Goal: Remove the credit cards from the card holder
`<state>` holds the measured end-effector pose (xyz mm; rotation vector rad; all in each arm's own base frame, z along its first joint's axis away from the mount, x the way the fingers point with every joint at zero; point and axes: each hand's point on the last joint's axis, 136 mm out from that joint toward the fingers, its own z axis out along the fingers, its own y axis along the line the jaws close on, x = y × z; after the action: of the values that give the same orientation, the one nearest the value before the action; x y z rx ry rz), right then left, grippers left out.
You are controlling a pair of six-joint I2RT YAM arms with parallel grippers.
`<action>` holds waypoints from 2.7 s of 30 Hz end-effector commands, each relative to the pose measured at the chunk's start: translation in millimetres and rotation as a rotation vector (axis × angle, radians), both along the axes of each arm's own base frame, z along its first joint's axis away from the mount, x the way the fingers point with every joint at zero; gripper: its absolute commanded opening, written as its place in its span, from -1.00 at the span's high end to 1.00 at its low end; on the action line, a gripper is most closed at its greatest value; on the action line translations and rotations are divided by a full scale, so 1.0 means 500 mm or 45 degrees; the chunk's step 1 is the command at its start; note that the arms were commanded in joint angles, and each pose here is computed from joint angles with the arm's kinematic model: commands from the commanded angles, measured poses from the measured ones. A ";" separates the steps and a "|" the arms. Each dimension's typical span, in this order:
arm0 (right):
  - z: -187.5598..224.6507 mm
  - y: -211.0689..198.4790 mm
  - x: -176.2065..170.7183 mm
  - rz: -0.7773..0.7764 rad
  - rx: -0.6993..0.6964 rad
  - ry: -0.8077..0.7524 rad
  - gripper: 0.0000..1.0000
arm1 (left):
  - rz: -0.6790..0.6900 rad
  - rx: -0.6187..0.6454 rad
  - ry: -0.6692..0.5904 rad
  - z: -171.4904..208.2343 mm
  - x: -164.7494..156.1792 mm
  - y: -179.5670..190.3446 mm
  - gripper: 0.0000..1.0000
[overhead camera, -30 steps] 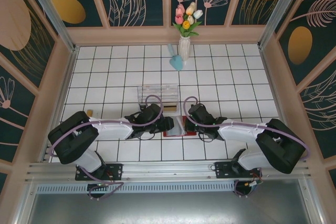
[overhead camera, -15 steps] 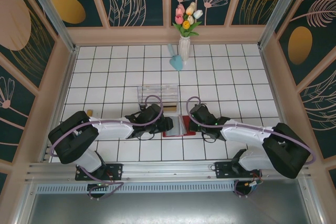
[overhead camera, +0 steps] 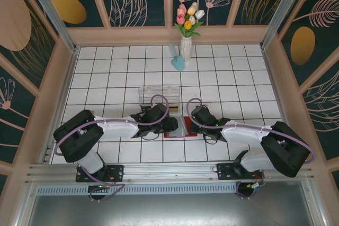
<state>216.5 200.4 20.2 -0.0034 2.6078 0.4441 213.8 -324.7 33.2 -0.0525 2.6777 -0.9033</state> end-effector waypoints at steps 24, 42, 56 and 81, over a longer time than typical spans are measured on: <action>-0.028 -0.007 -0.019 0.010 -0.008 0.060 1.00 | 0.009 0.092 -0.142 0.064 0.013 0.016 -0.04; -0.033 -0.013 -0.022 -0.003 -0.014 0.063 1.00 | -0.104 -0.192 -0.144 0.106 0.000 -0.068 0.44; -0.027 -0.013 -0.019 -0.007 -0.010 0.052 1.00 | -0.098 -0.153 -0.139 0.086 -0.008 -0.053 0.24; -0.014 -0.021 -0.019 -0.024 0.005 0.021 0.99 | -0.145 -0.245 -0.161 0.086 -0.011 -0.076 0.22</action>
<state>214.1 198.5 20.8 0.0027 2.5896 0.4693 211.1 -364.6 79.4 0.0974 2.4991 -1.1599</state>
